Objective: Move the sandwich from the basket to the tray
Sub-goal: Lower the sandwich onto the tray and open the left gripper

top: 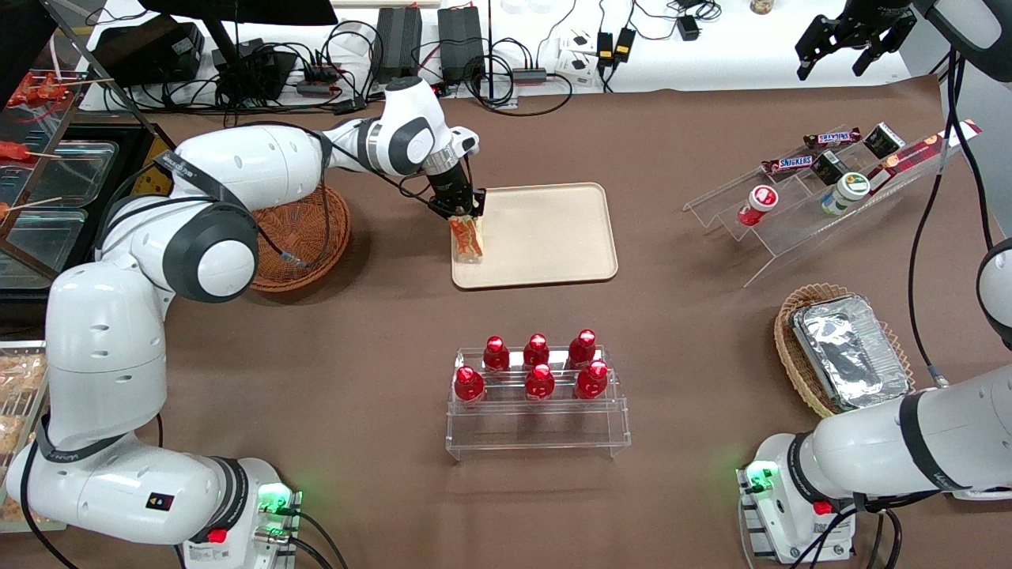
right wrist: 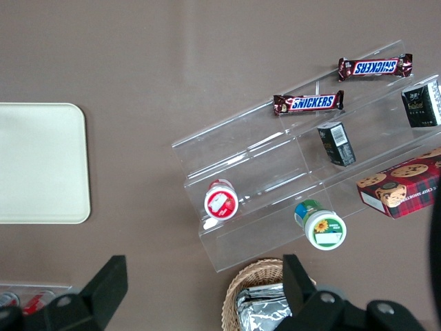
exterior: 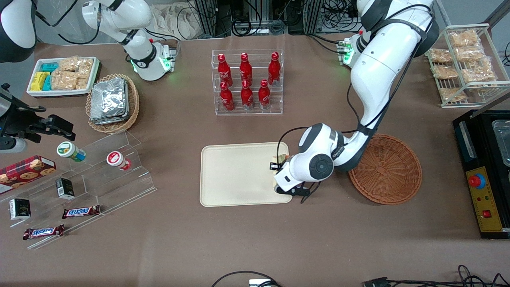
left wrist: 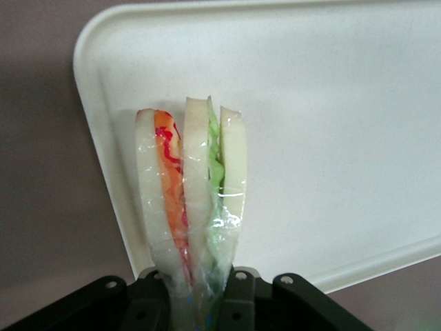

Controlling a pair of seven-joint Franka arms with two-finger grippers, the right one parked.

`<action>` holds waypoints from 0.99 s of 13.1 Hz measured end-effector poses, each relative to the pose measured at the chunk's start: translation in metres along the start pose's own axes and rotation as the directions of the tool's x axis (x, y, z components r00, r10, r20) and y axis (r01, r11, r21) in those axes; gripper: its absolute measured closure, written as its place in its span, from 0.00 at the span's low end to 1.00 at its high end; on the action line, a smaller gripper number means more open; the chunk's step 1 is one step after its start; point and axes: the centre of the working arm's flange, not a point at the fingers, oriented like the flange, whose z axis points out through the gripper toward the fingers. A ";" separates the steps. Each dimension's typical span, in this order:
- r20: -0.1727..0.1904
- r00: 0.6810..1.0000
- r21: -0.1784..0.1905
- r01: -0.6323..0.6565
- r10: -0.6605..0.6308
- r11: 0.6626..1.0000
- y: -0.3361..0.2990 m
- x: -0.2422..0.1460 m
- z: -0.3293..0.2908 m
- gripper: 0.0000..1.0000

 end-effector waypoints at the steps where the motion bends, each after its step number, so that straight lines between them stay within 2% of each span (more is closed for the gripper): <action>1: 0.001 1.000 0.000 -0.001 0.001 1.000 0.000 0.000 0.001 0.80; 3: -0.002 1.000 0.003 -0.002 0.002 1.000 0.000 0.000 0.000 0.81; 4: -0.004 1.000 0.003 -0.001 0.001 1.000 -0.001 0.001 -0.001 0.75; 8: -0.035 0.999 -0.010 0.008 -0.008 1.000 -0.002 0.008 -0.021 0.33; 11: -0.046 0.997 -0.004 0.054 -0.054 0.999 -0.005 0.006 -0.075 0.02; 13: -0.059 0.995 0.009 0.082 -0.081 0.997 -0.014 -0.004 -0.135 0.00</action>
